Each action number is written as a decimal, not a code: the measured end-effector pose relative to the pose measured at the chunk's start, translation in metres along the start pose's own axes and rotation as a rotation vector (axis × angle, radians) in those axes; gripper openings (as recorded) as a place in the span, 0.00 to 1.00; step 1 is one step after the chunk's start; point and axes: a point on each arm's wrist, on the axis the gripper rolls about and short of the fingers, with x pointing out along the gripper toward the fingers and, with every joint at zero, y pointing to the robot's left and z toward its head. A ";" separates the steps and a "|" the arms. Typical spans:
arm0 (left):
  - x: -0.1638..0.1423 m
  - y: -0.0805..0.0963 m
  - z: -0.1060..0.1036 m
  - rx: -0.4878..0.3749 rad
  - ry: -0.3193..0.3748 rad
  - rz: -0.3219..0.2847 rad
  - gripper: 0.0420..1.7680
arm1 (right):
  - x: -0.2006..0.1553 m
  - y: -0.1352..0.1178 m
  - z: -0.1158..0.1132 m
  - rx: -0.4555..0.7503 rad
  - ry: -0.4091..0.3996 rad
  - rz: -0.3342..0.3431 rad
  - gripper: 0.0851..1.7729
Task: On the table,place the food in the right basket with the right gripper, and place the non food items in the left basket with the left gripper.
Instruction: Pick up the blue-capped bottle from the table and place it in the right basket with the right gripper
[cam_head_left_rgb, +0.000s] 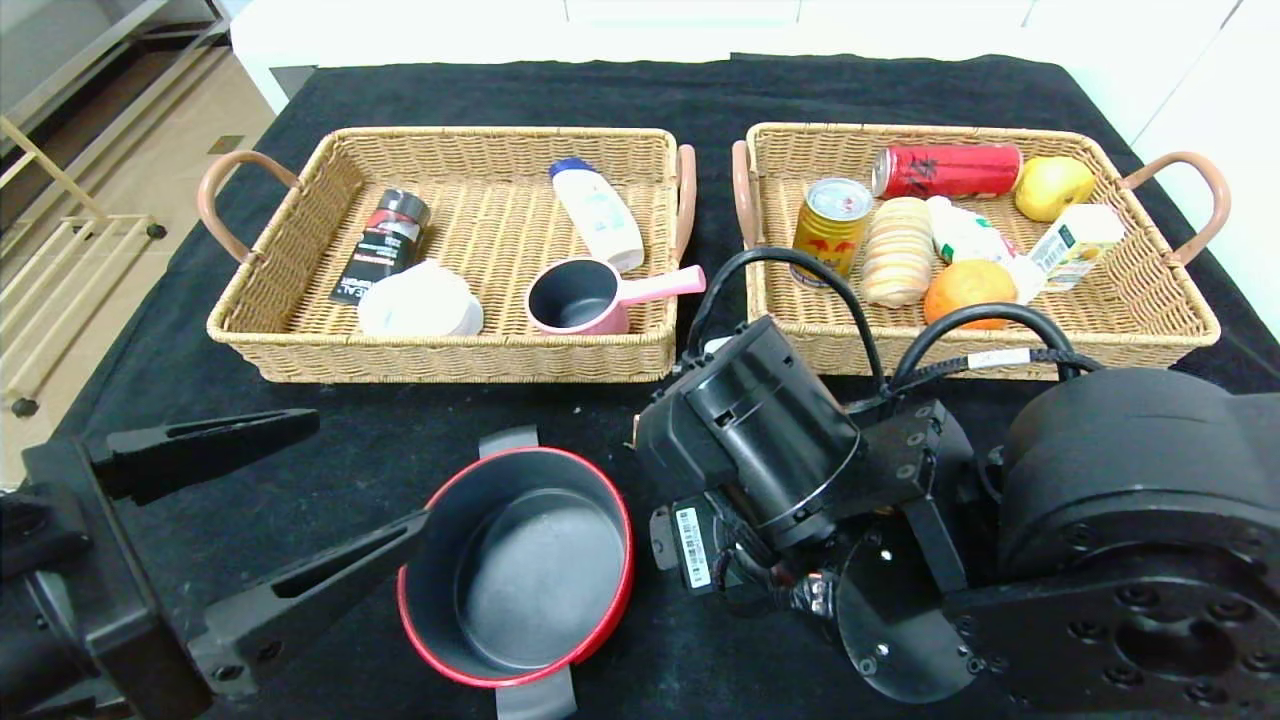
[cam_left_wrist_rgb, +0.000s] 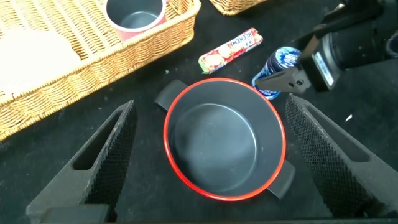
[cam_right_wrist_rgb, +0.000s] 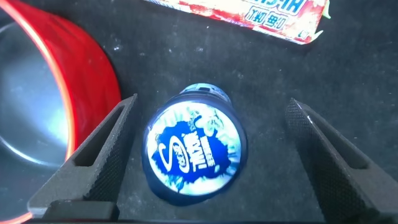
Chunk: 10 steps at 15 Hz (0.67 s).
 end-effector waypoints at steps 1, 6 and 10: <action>0.000 0.000 0.000 0.000 0.001 0.000 0.97 | 0.001 0.000 0.000 0.000 0.001 0.000 0.96; 0.000 0.000 0.000 0.001 -0.002 0.000 0.97 | 0.003 0.002 -0.001 -0.005 0.007 -0.001 0.81; -0.001 0.000 0.000 0.002 -0.003 0.000 0.97 | 0.004 0.002 -0.002 -0.008 0.010 -0.003 0.50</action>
